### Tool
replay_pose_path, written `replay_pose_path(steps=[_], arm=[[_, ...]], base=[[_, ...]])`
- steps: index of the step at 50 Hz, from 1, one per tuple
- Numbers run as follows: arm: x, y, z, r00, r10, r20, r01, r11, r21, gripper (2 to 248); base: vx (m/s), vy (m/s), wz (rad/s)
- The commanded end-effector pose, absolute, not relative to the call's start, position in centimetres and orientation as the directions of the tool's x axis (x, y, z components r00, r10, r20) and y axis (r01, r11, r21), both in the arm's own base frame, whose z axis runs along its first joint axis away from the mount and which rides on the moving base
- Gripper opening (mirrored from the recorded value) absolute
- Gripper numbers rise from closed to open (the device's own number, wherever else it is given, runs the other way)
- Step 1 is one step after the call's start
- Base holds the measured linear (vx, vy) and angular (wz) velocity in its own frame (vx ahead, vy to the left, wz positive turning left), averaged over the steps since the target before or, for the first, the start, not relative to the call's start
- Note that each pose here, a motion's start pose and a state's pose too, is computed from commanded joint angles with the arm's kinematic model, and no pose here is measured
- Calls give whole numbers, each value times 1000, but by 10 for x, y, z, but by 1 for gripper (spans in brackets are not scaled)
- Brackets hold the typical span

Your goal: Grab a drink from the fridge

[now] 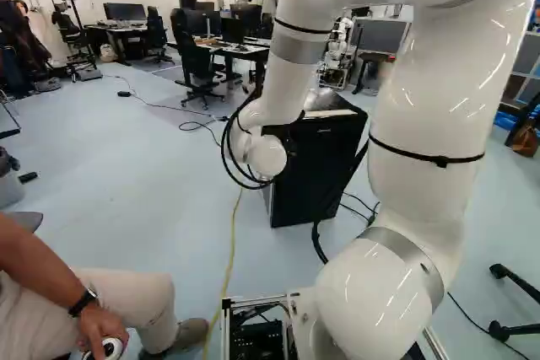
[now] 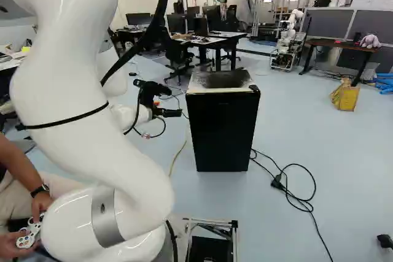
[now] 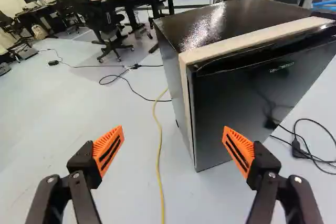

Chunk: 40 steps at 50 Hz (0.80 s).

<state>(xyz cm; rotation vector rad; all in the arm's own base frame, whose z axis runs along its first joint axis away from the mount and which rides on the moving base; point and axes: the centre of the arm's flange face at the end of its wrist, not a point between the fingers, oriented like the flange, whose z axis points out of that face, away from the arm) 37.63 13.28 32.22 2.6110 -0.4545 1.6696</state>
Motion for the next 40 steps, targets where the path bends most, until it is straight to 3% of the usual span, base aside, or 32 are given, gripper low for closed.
replay_pose_path(steps=[40], arm=[[417,153,281,299,-264,917,-419,-900,-123,247]], base=[[0,0,0]])
